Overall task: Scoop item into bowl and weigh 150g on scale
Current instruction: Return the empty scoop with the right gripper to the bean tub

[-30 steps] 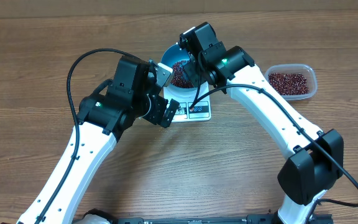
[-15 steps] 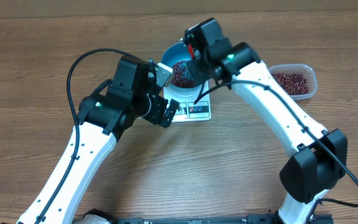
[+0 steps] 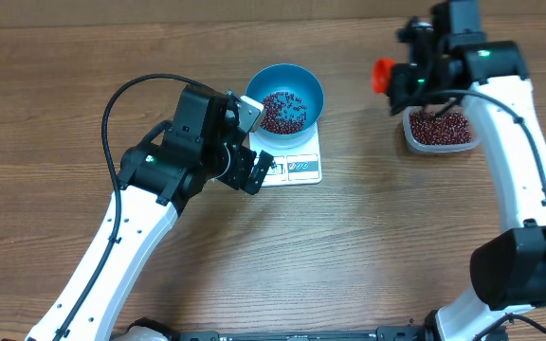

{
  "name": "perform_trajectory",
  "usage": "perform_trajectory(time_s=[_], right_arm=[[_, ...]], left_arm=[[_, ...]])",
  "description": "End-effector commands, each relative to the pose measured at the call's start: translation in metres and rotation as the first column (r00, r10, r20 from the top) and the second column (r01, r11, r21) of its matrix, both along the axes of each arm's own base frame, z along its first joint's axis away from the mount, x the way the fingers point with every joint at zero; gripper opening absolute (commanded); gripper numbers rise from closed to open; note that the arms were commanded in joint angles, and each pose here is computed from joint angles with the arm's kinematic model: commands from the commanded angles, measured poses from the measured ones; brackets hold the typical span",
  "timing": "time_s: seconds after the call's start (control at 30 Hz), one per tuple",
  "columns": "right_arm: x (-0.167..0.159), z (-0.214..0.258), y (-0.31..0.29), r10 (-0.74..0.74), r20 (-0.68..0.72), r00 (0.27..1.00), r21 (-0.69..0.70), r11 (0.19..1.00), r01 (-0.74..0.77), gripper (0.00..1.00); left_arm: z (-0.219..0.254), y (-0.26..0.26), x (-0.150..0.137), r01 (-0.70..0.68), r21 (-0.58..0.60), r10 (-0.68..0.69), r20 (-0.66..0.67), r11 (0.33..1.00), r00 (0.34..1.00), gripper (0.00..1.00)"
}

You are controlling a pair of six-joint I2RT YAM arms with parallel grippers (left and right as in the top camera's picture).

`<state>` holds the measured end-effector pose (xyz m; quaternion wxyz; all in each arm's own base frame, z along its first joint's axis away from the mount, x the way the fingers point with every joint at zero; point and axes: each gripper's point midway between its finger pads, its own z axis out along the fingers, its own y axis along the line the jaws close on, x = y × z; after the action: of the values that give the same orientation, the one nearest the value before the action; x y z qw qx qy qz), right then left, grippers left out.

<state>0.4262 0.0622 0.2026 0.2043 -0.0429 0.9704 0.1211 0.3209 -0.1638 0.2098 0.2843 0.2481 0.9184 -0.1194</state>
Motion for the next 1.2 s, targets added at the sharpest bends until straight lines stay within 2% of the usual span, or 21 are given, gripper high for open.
perform_trajectory(time_s=[0.0, 0.17, 0.27, 0.53, 0.7, 1.17], right_arm=[[-0.004, 0.02, -0.028, -0.062, 0.026, 0.998, 0.011, 0.998, 0.062, 0.04], [-0.013, 0.011, -0.079, -0.184, -0.021, 0.983, -0.056, 0.982, 0.183, 0.04], [-0.021, 0.005, -0.096, -0.167, -0.041, 0.985, -0.087, 0.983, 0.163, 0.04], [-0.033, -0.012, -0.118, -0.187, -0.102, 0.977, -0.152, 0.974, 0.17, 0.04], [-0.046, -0.036, -0.128, -0.219, -0.167, 0.961, -0.143, 0.97, 0.196, 0.04], [-0.05, -0.067, -0.132, -0.231, -0.19, 0.954, -0.135, 0.969, 0.207, 0.04]], left_arm=[[0.002, 0.001, 0.0, -0.014, -0.005, 0.014, 0.004, 1.0, 1.0, 1.0], [0.002, 0.001, 0.0, -0.014, -0.005, 0.014, 0.004, 1.0, 1.0, 1.0], [0.002, 0.001, 0.0, -0.014, -0.005, 0.014, 0.004, 1.0, 1.0, 1.0], [0.002, 0.001, 0.0, -0.014, -0.005, 0.014, 0.004, 1.0, 1.0, 1.0], [0.002, 0.001, 0.0, -0.014, -0.005, 0.014, 0.004, 1.0, 1.0, 1.0], [0.002, 0.001, 0.0, -0.014, -0.005, 0.014, 0.004, 1.0, 1.0, 1.0]])
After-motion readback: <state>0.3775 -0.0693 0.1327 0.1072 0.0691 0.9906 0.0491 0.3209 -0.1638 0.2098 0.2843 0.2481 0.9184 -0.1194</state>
